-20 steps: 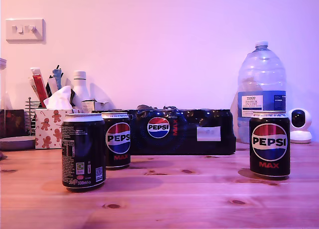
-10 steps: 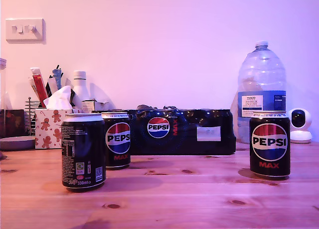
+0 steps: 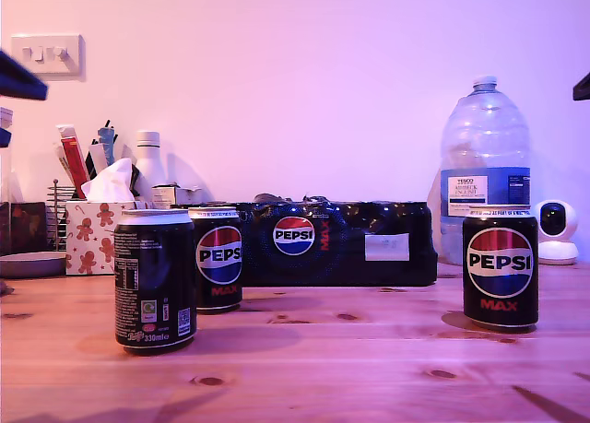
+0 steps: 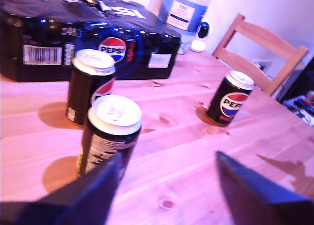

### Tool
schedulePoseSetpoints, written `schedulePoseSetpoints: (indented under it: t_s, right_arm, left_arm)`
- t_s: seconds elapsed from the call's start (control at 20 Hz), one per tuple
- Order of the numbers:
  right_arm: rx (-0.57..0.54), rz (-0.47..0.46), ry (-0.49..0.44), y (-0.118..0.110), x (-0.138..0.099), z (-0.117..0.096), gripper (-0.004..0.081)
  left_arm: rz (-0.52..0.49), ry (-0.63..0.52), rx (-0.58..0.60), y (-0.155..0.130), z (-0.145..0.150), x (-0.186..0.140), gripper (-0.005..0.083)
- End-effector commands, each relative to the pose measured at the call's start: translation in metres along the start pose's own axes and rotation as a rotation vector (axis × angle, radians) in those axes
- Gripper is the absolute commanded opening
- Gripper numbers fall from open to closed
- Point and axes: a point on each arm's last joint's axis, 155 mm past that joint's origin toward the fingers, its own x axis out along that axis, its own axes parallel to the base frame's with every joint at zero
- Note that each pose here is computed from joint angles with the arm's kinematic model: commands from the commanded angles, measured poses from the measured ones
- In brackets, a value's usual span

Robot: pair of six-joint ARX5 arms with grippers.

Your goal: Stack up the Pepsi cans on top of each other

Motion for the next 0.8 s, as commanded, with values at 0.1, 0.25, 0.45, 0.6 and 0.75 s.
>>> schedulePoseSetpoints:
  t_s: [0.1, 0.25, 0.45, 0.6, 0.75]
  right_arm:
    - [0.000, 0.003, 0.026, 0.000, 0.005, -0.007, 0.0476]
    - [0.000, 0.000, 0.036, -0.001, 0.009, -0.008, 0.0476]
    - [0.007, -0.010, 0.070, -0.004, 0.013, -0.016, 0.0474]
    - [0.013, -0.017, 0.091, -0.006, 0.015, -0.020, 0.0474]
    - [0.017, -0.020, 0.102, -0.007, 0.016, -0.023, 0.0474]
  left_arm:
    - [0.012, 0.048, 0.045, 0.000, -0.013, 0.015, 0.0785]
    - [0.047, 0.070, 0.118, 0.005, -0.019, 0.026, 0.0785]
    - [0.126, 0.075, 0.203, 0.025, -0.018, 0.038, 0.0785]
    - [0.187, 0.048, 0.253, 0.043, -0.010, 0.044, 0.0785]
    - [0.219, 0.050, 0.233, 0.061, -0.009, 0.048, 0.0784]
